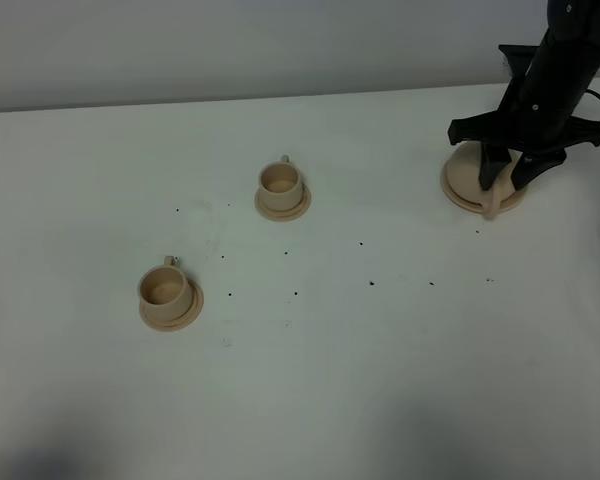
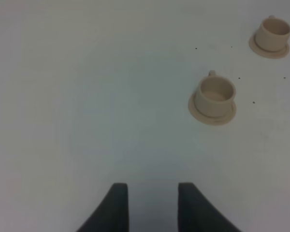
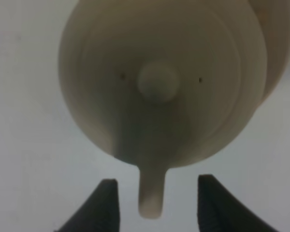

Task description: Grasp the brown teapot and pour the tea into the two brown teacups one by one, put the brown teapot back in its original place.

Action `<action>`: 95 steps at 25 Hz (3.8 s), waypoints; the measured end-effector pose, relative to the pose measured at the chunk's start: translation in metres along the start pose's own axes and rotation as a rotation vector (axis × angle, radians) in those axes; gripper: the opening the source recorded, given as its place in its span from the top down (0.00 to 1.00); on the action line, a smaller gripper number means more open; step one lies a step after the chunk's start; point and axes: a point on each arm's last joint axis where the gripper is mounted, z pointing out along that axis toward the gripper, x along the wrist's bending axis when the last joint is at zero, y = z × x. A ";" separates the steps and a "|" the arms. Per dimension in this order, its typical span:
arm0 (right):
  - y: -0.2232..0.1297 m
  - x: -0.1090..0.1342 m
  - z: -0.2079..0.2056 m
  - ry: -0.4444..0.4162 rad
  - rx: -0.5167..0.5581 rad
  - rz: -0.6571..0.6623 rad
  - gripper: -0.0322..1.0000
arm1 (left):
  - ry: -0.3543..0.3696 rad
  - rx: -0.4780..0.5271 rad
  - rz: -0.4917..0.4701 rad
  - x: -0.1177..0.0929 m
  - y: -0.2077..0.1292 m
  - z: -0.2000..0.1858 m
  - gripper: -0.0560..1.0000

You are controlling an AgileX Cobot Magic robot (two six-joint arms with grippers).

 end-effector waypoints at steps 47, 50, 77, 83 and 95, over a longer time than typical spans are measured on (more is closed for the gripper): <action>-0.001 -0.003 0.014 -0.066 0.036 -0.119 0.85 | 0.000 0.000 0.000 0.000 0.000 0.000 0.66; -0.001 -0.003 0.014 -0.068 0.037 -0.120 0.85 | 0.000 0.000 0.000 0.000 0.000 0.000 0.66; -0.008 0.072 -0.039 -0.192 -0.114 -0.484 0.85 | 0.000 0.000 0.000 0.000 0.000 0.000 0.66; -0.021 0.123 -0.041 -0.241 -0.145 -0.654 0.85 | 0.000 0.000 0.000 0.000 0.000 0.000 0.66; -0.033 0.160 -0.020 -0.287 -0.147 -0.818 0.85 | 0.000 0.000 0.000 0.000 0.000 0.000 0.66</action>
